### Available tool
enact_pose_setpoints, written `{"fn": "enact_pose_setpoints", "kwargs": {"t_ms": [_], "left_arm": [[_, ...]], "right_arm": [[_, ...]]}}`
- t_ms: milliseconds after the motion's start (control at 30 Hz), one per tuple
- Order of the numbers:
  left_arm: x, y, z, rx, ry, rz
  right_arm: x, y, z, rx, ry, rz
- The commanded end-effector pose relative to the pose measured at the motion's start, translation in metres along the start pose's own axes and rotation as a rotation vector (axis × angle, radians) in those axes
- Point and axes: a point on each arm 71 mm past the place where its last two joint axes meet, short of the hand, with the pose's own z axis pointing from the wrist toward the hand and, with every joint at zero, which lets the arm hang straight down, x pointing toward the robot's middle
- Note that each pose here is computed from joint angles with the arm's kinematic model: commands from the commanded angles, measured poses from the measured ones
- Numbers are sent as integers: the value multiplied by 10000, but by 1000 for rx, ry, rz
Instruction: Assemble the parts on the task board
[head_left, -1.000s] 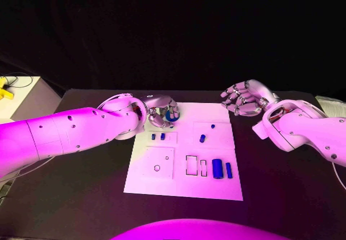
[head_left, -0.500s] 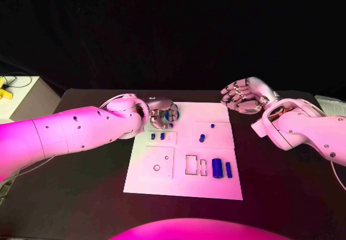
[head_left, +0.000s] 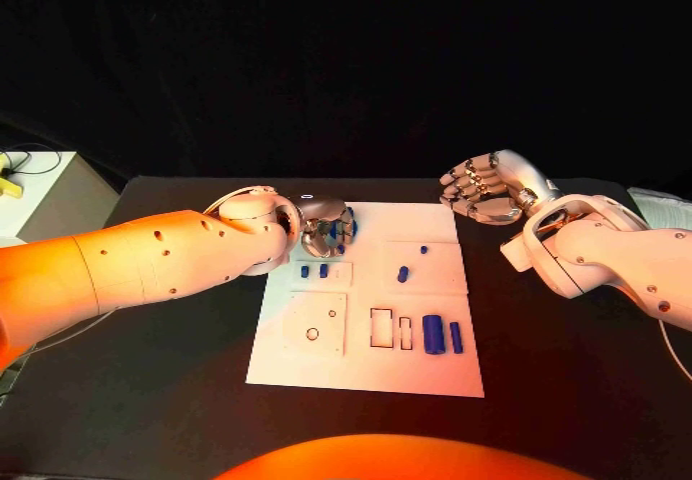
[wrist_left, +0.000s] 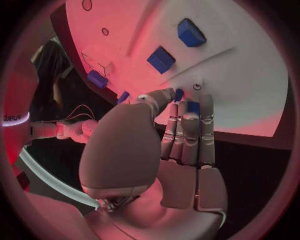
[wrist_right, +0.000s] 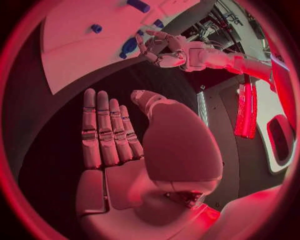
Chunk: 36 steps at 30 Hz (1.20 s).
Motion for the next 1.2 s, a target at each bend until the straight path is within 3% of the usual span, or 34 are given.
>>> {"fn": "enact_pose_setpoints", "kwargs": {"t_ms": [33, 1200], "left_arm": [[17, -14, 19, 2, 21, 9], [78, 9, 50, -6, 66, 8]], "right_arm": [[5, 23, -3, -21, -2, 6], [24, 41, -4, -22, 8, 12]]}}
